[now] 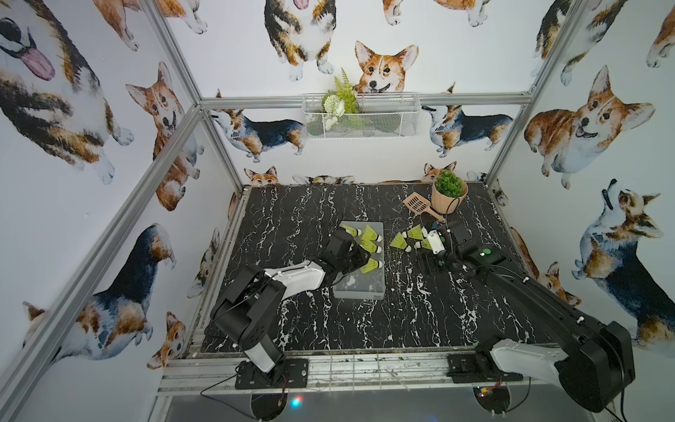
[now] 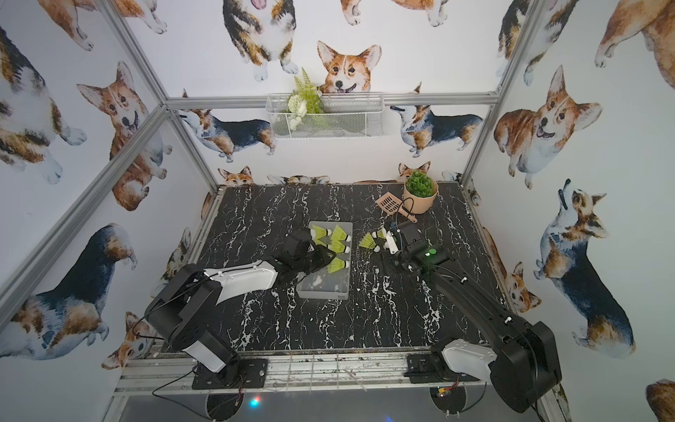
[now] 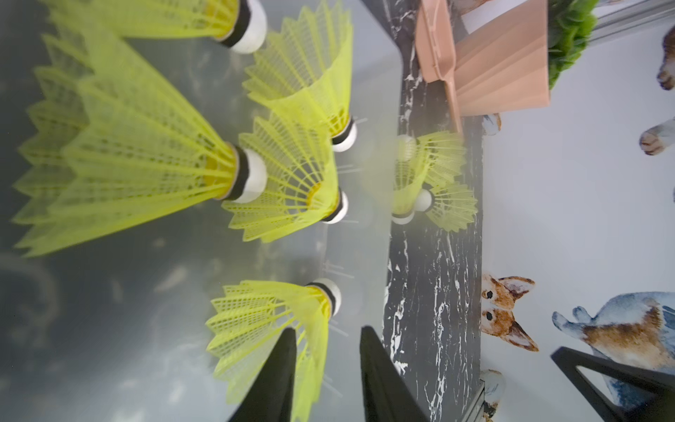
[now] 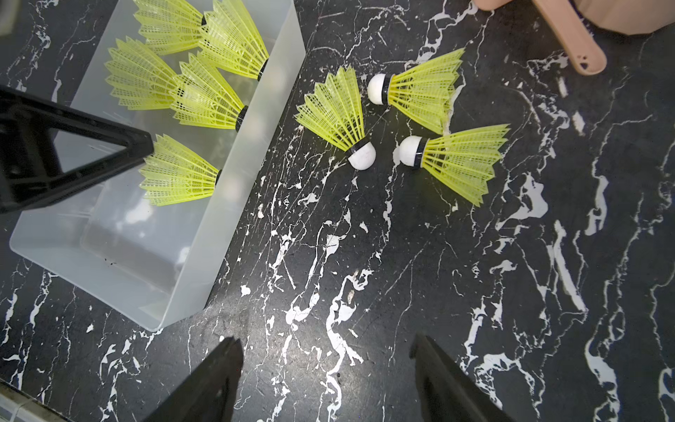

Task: Put the shuttlecocks into the storage box
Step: Place the shuttlecock in the storage box, then pick up the shuttlecock at the center of the board.

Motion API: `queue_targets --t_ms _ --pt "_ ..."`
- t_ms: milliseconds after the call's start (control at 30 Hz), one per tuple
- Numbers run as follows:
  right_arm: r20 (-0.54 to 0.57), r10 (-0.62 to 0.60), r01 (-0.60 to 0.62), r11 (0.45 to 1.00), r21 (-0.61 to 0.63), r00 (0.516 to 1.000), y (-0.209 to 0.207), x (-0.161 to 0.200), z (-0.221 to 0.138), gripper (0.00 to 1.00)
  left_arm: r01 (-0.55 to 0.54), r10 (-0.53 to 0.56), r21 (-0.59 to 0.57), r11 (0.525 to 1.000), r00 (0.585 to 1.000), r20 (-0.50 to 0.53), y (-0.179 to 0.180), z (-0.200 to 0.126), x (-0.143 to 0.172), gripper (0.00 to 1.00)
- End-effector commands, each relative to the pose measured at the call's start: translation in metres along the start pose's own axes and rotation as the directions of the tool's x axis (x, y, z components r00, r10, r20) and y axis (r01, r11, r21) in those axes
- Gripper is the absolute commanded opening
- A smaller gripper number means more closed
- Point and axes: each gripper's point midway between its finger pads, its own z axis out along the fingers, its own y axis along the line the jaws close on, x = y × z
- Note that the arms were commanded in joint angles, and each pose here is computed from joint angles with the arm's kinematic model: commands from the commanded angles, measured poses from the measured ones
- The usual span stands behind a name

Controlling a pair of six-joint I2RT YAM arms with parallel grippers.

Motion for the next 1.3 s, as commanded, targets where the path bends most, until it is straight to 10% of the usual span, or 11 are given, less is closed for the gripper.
queue_targets --t_ms 0,633,1267 --pt "-0.004 0.005 -0.005 1.000 0.015 1.000 -0.003 0.001 0.002 0.78 -0.062 0.063 -0.035 0.997 0.998 0.020 0.000 -0.008 -0.006 0.38" --pt "-0.093 -0.017 0.009 0.996 -0.085 0.996 0.001 -0.002 0.045 0.70 -0.375 0.397 -0.184 0.909 0.912 0.100 -0.013 -0.126 -0.065 0.48" --pt "-0.152 -0.092 0.078 0.993 -0.092 0.984 -0.005 -0.020 0.096 0.64 -0.388 0.421 -0.200 0.900 0.893 0.161 0.039 -0.204 -0.108 0.48"
